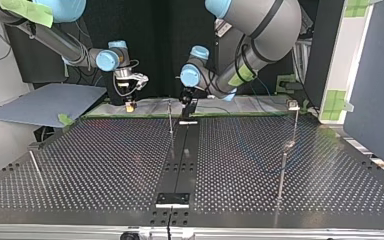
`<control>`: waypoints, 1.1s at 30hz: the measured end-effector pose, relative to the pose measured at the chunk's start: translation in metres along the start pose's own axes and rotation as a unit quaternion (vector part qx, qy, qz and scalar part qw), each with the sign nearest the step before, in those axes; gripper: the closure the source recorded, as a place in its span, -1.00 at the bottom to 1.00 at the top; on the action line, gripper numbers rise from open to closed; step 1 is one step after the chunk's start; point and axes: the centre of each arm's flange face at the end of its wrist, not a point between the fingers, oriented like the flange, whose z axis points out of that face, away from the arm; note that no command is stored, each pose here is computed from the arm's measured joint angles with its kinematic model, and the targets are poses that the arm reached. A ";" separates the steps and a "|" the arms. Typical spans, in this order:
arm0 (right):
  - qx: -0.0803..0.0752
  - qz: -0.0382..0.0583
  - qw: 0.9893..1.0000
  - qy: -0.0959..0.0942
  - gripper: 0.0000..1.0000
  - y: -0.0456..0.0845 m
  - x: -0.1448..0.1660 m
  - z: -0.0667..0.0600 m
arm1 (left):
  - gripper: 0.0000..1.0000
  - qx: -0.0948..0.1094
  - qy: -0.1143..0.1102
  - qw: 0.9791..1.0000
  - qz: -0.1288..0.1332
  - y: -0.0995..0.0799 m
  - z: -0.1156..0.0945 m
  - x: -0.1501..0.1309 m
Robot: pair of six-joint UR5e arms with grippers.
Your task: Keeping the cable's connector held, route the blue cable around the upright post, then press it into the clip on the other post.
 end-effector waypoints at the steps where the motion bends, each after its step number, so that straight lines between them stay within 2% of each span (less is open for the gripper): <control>1: 0.000 0.000 1.000 0.000 1.00 0.000 0.000 0.000 | 1.00 0.000 0.000 1.000 -0.001 0.001 0.002 -0.001; 17: 0.003 0.000 1.000 0.005 1.00 0.000 0.007 0.010 | 1.00 0.014 -0.010 1.000 -0.007 0.007 0.025 -0.029; 24: 0.005 -0.001 1.000 0.005 1.00 0.000 0.008 0.011 | 1.00 0.013 0.007 1.000 -0.006 0.013 0.040 -0.024; 33: 0.013 -0.002 1.000 0.010 1.00 -0.001 0.010 0.014 | 1.00 0.021 0.011 0.999 -0.025 0.019 0.050 -0.034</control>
